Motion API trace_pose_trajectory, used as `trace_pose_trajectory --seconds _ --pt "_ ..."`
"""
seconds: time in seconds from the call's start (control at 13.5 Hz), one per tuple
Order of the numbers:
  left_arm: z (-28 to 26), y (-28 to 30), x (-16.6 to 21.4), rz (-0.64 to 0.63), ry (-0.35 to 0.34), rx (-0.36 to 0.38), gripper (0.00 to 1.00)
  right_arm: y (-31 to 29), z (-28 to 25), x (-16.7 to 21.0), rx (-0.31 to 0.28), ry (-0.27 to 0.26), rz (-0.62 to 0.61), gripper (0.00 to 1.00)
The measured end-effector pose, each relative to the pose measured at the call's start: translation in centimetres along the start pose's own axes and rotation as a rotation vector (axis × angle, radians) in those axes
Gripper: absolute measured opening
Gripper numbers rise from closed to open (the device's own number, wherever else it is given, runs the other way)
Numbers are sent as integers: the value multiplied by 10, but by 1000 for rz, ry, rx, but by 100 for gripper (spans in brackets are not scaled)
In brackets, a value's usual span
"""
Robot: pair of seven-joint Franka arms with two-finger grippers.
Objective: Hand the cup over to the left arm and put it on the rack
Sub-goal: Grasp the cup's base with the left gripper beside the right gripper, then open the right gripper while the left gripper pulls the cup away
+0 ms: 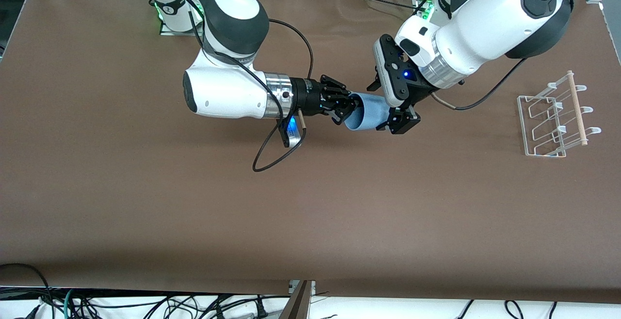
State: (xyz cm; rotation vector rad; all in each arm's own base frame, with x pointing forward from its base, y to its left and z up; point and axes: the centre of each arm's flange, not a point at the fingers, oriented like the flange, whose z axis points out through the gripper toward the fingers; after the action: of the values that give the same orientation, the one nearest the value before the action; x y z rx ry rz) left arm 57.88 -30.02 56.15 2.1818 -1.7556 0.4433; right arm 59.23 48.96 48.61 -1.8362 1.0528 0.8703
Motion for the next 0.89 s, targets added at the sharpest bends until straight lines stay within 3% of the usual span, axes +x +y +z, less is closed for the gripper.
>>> trace_pose_trajectory --seconds 0.3,0.37,0.45,0.52,0.89 --pt "14 -6 -4 -7 1 -2 98 0 -1 2 3 1 2 4" --pt "16 -8 -5 -6 1 3 96 -1 -1 2 4 2 2 6" --pt "17 -8 -4 -5 1 4 88 -1 -2 3 6 2 3 6" --pt "17 -8 -4 -3 2 5 75 -2 -3 3 8 3 4 14" --pt "12 -11 -7 -9 4 12 74 -11 -27 18 40 14 19 66"
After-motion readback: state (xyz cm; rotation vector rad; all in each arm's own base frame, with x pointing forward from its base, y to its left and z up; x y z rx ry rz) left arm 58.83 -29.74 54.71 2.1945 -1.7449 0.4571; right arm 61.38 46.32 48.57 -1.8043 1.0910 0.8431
